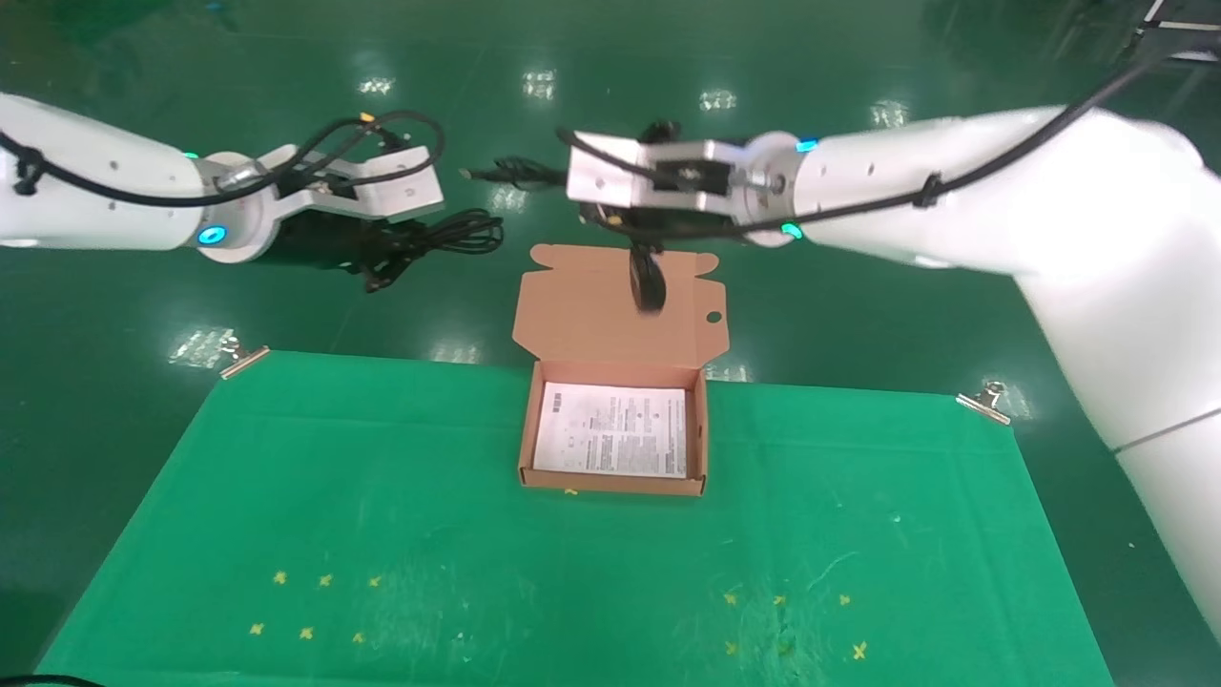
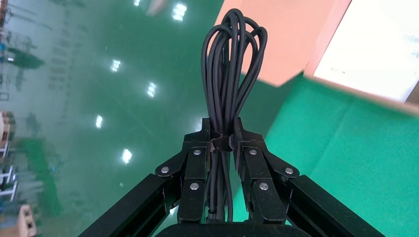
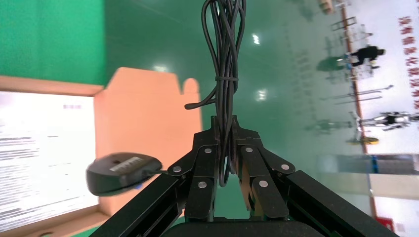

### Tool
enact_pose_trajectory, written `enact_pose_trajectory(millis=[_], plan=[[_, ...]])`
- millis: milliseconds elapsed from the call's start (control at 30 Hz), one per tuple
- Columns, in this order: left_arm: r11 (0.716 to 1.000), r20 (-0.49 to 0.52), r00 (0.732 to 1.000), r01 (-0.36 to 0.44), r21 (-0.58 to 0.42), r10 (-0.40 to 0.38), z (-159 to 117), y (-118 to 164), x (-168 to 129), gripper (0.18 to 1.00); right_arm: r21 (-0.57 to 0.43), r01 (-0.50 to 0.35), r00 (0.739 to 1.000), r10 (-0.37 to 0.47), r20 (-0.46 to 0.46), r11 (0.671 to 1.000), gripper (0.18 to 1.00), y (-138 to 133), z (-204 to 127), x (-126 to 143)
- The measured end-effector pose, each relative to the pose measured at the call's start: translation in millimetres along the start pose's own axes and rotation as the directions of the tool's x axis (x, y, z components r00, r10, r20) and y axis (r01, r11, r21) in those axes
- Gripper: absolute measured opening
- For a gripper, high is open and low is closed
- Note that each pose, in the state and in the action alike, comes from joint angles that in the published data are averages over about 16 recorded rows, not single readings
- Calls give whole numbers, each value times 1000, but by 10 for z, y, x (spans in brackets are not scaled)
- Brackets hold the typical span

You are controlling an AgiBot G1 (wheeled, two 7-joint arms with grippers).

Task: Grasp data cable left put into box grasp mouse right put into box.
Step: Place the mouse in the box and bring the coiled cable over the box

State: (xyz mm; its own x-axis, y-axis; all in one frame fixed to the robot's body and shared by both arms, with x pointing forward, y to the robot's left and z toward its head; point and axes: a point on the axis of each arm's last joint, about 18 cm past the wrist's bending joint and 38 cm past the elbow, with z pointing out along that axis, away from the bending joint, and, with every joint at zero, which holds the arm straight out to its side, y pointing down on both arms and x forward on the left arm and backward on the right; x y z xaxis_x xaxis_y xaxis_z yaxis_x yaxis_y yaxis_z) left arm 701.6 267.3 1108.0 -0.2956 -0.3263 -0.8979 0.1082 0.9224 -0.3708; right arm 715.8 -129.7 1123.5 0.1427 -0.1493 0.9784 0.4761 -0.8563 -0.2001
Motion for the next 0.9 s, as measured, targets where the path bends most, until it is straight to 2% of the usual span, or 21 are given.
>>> enact_pose_trajectory(millis=[433, 900], plan=[[995, -8, 1000, 4, -102, -5, -152, 333, 112, 265, -18, -30, 996, 31, 88, 999, 211, 97, 207, -464], [991, -4, 1000, 8, -133, -9, -212, 393, 169, 264, -30, -56, 986, 60, 155, 998, 211, 179, 374, -920]])
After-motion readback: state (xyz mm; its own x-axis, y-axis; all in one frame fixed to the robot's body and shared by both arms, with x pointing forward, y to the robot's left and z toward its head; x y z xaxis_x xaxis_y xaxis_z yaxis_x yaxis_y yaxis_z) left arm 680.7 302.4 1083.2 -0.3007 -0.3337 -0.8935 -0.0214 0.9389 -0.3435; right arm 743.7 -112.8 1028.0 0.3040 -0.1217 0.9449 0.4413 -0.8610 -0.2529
